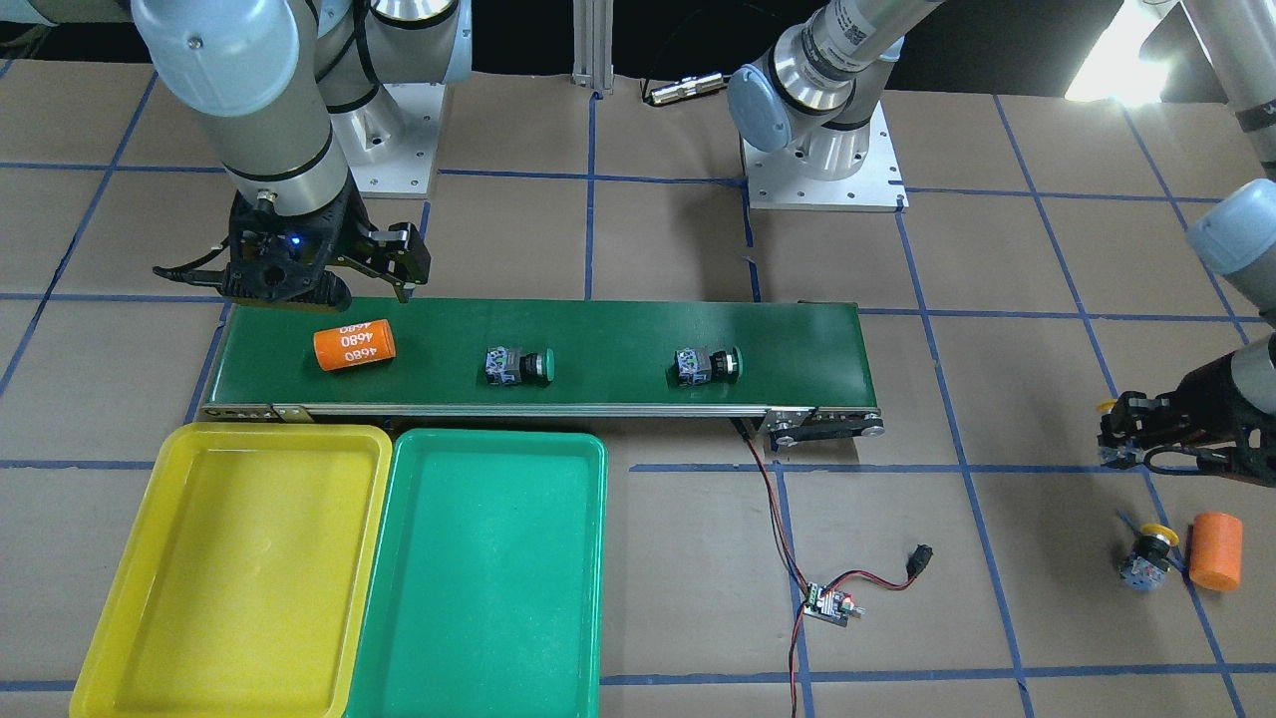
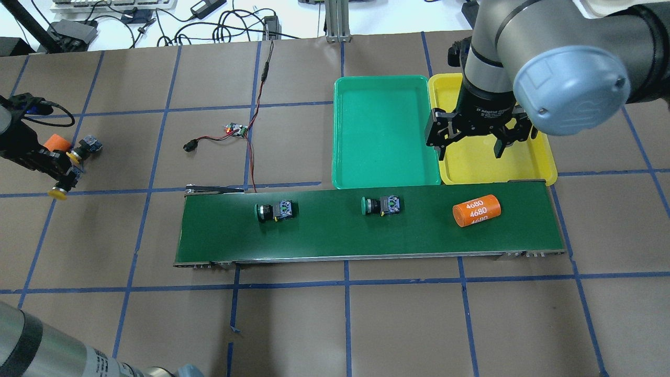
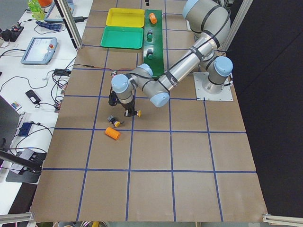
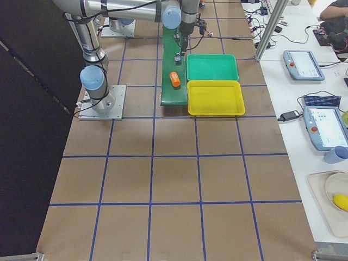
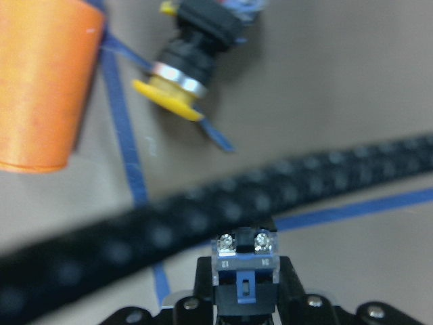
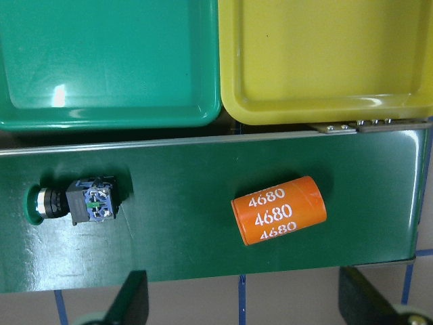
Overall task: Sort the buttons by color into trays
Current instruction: 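Place the yellow button on the belt while the right gripper descends, then grasp the green-capped button with the right gripper while the left returns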
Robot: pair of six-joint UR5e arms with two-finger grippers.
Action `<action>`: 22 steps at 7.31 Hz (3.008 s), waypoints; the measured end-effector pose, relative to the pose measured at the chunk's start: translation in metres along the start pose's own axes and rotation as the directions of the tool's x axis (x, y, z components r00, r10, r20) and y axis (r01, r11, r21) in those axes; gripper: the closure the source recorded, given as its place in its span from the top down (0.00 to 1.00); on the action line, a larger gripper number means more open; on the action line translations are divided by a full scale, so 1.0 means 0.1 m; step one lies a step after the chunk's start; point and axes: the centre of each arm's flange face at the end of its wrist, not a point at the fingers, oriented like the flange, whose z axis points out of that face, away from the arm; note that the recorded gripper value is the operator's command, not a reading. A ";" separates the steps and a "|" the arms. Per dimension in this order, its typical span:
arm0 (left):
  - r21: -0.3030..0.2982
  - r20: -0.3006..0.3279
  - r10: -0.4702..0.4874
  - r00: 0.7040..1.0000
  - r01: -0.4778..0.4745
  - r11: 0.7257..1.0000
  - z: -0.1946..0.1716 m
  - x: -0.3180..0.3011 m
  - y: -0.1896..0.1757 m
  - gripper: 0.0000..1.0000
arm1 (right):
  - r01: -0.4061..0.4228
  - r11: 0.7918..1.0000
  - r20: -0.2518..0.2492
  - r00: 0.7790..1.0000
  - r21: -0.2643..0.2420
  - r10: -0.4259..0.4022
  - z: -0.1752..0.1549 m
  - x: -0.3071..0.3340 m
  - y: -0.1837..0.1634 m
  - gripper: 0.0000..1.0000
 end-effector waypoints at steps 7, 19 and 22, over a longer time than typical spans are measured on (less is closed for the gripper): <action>-0.019 -0.039 -0.113 0.993 0.113 0.993 -0.11 2.88 0.16 0.00 | 0.086 0.994 0.249 0.966 -0.074 -0.066 0.28 -0.36 0.03 1.00; 0.059 -0.007 -0.214 0.977 0.214 0.975 -0.38 2.32 -0.33 1.00 | 0.912 0.394 0.034 0.393 0.115 -0.919 1.10 -0.13 0.18 1.00; 0.067 0.080 0.006 0.997 -0.011 0.998 -0.49 0.84 -0.70 1.00 | 0.965 0.215 -0.017 0.220 0.147 -0.975 1.16 0.44 -0.04 1.00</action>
